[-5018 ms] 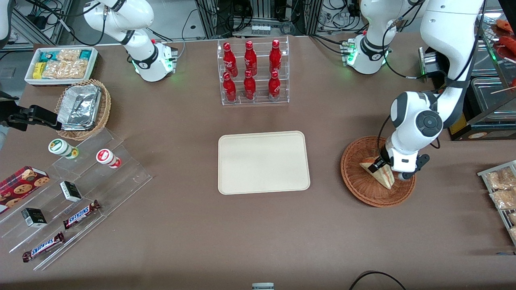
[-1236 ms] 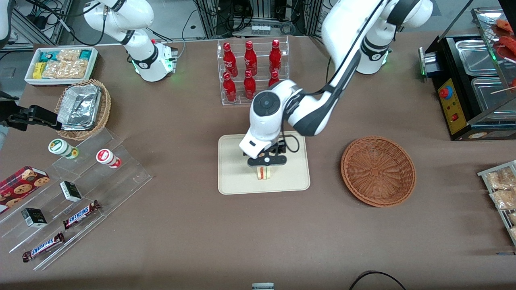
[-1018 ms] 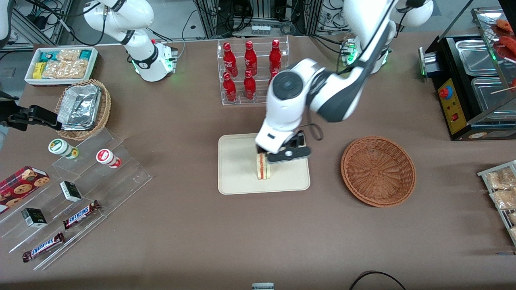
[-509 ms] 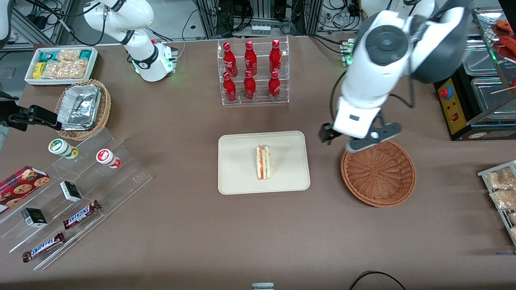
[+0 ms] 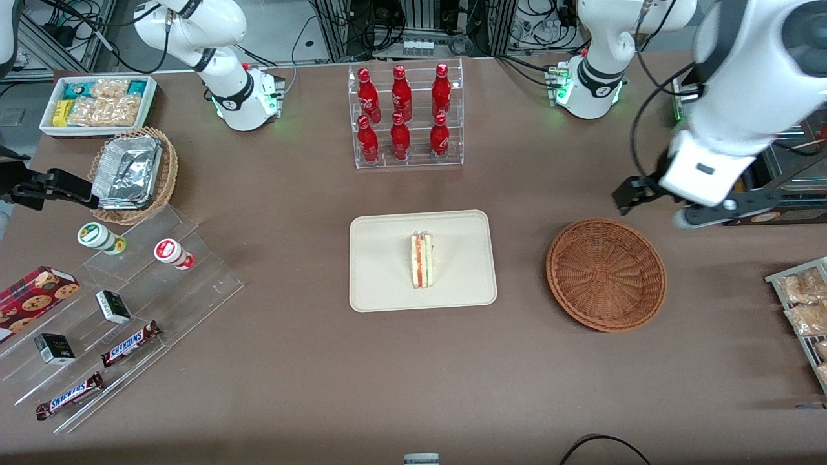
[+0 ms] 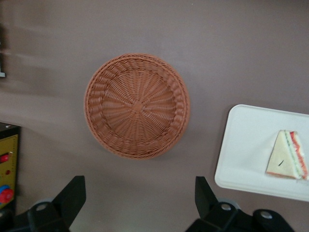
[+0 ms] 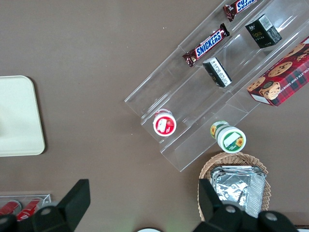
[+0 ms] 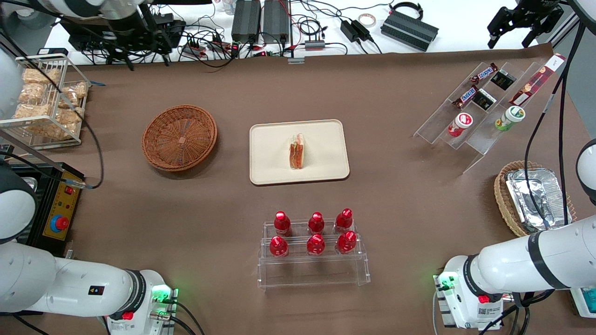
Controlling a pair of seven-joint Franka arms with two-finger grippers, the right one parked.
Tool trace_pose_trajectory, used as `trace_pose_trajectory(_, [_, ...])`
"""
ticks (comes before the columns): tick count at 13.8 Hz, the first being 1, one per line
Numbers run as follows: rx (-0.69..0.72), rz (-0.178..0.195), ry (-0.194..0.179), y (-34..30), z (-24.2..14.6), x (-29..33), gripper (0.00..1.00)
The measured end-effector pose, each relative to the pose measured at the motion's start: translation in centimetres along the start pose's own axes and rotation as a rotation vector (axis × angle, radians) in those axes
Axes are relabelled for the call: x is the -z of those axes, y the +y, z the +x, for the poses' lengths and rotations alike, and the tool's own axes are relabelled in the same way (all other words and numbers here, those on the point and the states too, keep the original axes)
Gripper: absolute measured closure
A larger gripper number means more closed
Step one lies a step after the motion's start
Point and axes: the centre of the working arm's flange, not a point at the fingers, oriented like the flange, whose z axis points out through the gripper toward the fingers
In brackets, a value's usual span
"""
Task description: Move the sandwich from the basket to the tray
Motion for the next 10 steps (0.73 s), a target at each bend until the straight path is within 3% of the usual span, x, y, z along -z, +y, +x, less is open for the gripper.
trace_pose_trajectory(4, [-0.062,-0.002,-0.007,-4.1,0.5,0.8,0.00])
trace_pose_trajectory(10, [-0.154,-0.012,0.033,-3.9,0.8,2.6,0.00])
